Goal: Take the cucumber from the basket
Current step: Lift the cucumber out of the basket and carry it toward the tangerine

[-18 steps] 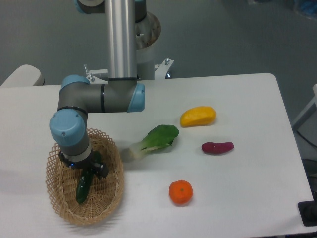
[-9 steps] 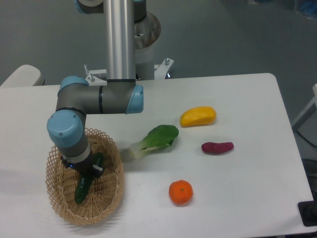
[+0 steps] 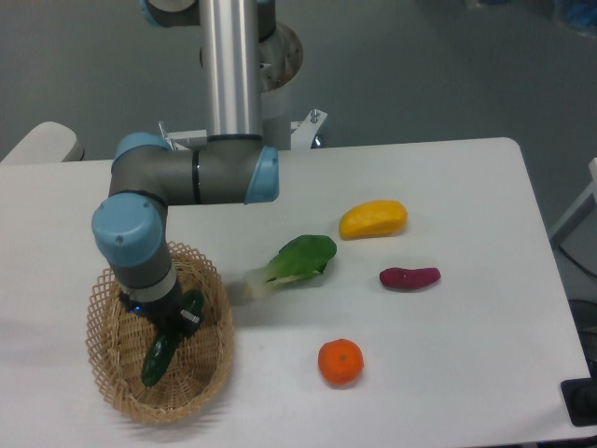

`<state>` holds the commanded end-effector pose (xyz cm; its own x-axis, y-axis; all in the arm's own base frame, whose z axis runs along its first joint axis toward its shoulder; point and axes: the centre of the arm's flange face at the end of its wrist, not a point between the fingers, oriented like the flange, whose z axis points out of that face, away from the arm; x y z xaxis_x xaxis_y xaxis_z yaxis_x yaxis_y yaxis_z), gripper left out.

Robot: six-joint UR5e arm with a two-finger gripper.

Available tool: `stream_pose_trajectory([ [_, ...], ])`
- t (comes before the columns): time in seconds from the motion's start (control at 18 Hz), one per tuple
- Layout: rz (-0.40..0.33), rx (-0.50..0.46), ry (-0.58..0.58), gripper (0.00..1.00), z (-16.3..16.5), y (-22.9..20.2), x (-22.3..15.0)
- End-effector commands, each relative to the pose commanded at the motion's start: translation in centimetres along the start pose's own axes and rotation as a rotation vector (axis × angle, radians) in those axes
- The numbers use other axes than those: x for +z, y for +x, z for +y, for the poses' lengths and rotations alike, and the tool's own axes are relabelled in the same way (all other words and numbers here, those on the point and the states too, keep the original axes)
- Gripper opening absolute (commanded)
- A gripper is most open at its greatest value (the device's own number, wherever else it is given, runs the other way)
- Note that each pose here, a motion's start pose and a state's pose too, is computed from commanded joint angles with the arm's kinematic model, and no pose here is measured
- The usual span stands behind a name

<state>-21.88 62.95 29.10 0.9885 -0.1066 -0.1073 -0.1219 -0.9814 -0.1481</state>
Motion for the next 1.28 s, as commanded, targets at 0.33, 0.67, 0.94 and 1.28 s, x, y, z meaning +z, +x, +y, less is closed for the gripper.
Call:
stream_pose_trajectory([
  [0.33,-0.083,0.071,0.047,0.22,2.0,-9.4,-4.2],
  [0.67,-0.122,0.149,0.025,0.22,6.6,-18.4,-5.3],
  [0.94,-0.13,0.282,-0.012,0.22,11.3,-24.0,-4.7],
  [1.28,-0.133,0.371,-0.031,0.22,14.4,-27.6,-4.2],
])
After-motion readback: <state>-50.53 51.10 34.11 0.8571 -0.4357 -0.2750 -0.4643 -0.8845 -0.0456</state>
